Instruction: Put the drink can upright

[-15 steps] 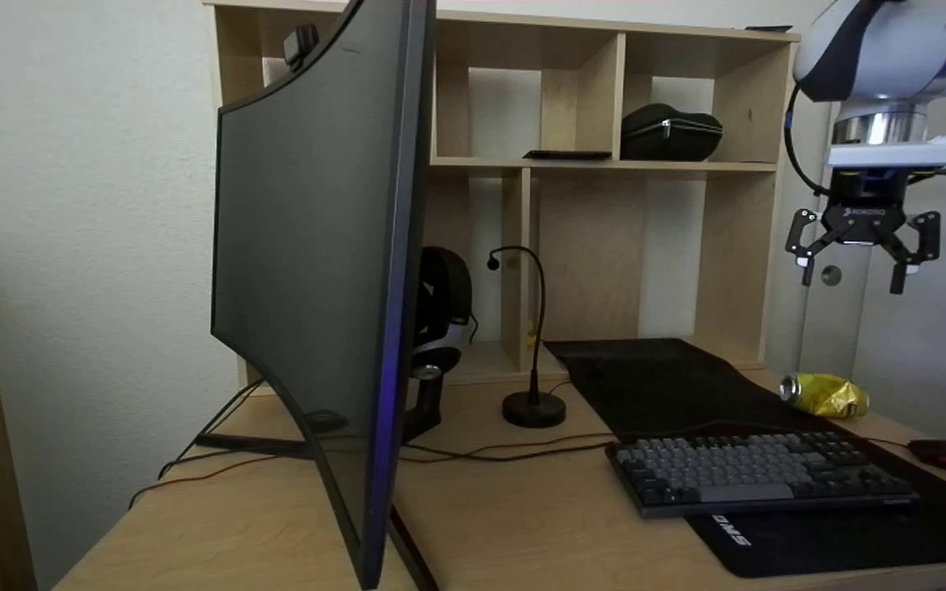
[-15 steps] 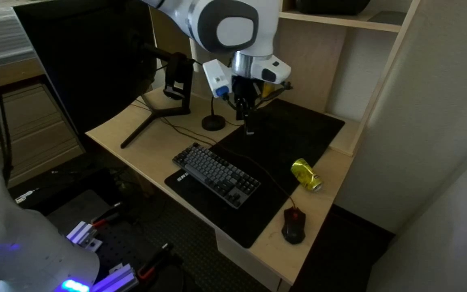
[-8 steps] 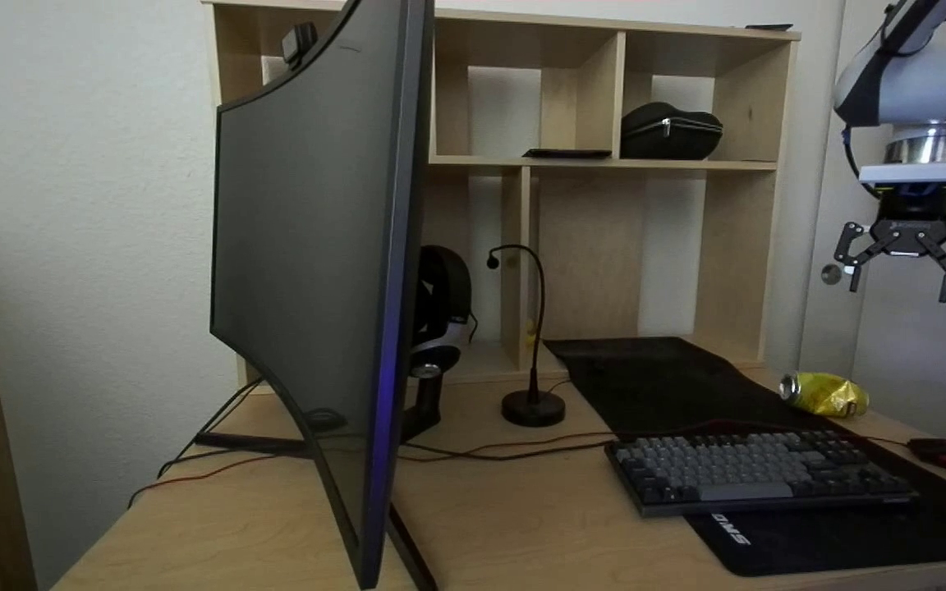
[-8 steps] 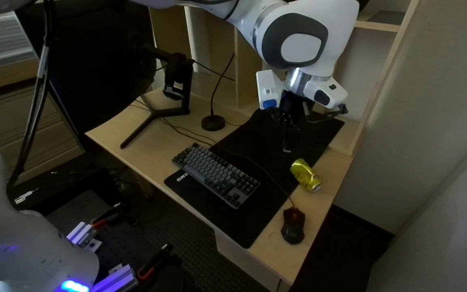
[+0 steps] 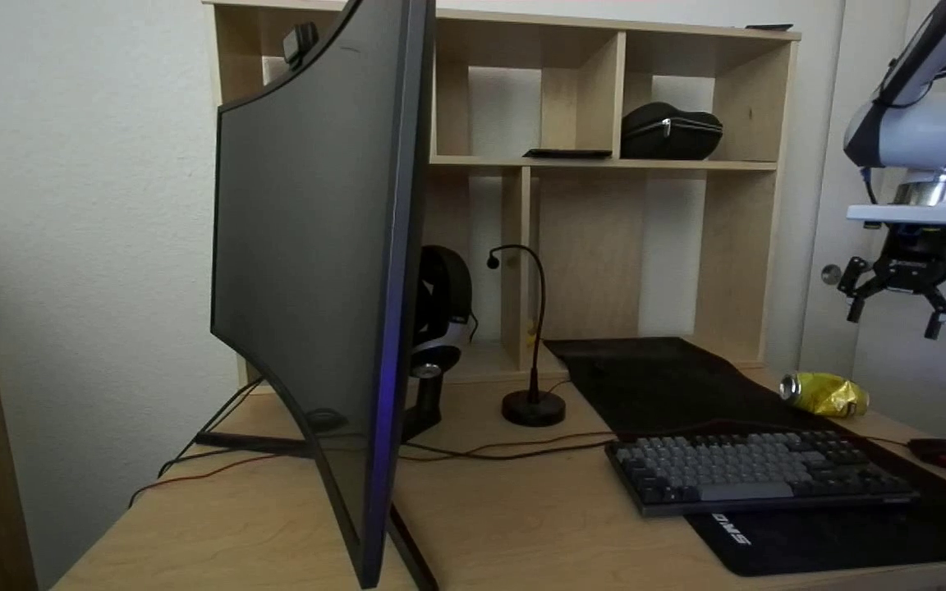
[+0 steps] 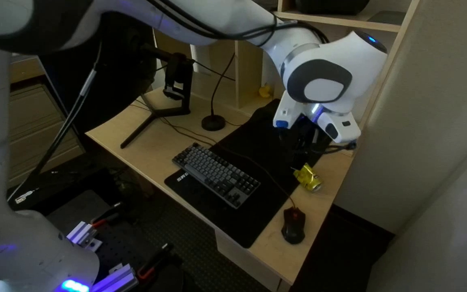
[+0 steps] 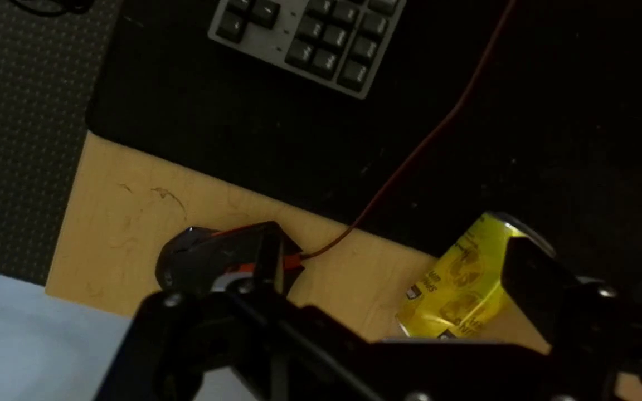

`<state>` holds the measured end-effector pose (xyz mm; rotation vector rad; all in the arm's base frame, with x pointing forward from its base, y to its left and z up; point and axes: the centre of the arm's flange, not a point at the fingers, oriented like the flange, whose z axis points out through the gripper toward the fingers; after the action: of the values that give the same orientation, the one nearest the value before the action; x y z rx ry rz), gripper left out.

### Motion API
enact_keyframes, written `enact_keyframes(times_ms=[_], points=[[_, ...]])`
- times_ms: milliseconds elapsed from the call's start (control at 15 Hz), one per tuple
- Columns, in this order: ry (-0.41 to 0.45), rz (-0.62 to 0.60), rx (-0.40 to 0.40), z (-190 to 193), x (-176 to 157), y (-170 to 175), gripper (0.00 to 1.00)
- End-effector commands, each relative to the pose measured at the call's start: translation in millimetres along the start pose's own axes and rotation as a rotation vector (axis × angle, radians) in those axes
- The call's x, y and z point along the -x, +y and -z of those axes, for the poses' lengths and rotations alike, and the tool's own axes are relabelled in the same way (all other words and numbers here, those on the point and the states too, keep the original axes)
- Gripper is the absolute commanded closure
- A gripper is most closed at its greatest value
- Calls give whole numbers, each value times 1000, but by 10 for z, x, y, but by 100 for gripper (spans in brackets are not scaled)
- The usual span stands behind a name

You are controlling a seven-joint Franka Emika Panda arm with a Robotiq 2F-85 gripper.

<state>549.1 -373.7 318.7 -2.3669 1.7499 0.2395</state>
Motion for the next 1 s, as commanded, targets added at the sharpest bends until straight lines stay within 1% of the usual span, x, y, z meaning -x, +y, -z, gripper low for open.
enact_keyframes(times_ms=[0,67,133,267,333,400,467,533,600,667,867,933], points=[[-80,-171,-73,-44,-831,59,0],[-110,-215,-90,-54,-916,113,0],[-57,-146,-58,-148,-524,226,0],[-85,-192,-75,-178,-731,333,0],[-86,-199,-78,-172,-768,337,0],[-77,-193,-70,-222,-734,300,0],[-96,-222,-70,-251,-788,247,0],[-145,-309,-104,-285,-954,178,0],[-188,-353,-121,-327,-1078,143,0],[-219,-393,-136,-361,-1135,125,0],[-260,-557,-193,-576,-1373,100,0],[-291,-607,-204,-642,-1422,91,0]])
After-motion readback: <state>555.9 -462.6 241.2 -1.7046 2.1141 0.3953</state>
